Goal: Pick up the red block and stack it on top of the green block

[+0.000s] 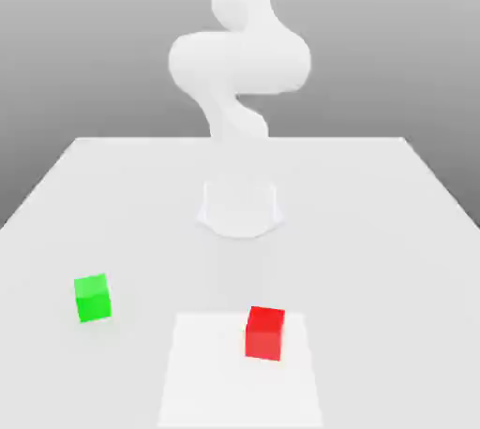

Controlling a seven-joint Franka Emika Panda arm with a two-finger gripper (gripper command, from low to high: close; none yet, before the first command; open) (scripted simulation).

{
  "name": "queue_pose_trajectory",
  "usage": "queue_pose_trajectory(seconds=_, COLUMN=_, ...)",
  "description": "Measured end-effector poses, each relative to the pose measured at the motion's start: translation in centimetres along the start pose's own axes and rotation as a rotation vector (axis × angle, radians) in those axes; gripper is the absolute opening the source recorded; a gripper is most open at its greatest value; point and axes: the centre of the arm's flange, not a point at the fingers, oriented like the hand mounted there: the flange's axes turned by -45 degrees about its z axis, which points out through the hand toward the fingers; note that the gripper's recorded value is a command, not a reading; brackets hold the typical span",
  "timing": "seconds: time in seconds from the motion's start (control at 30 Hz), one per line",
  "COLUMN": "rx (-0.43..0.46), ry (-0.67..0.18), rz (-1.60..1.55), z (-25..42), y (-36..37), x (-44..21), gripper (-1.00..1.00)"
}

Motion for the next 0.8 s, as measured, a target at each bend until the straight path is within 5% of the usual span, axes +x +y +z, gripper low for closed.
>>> queue_pose_trajectory(seconds=0.8, rx=-0.323, ry=-0.368, rz=0.966, z=27.2, y=-0.6, x=-16.1, gripper=0.00)
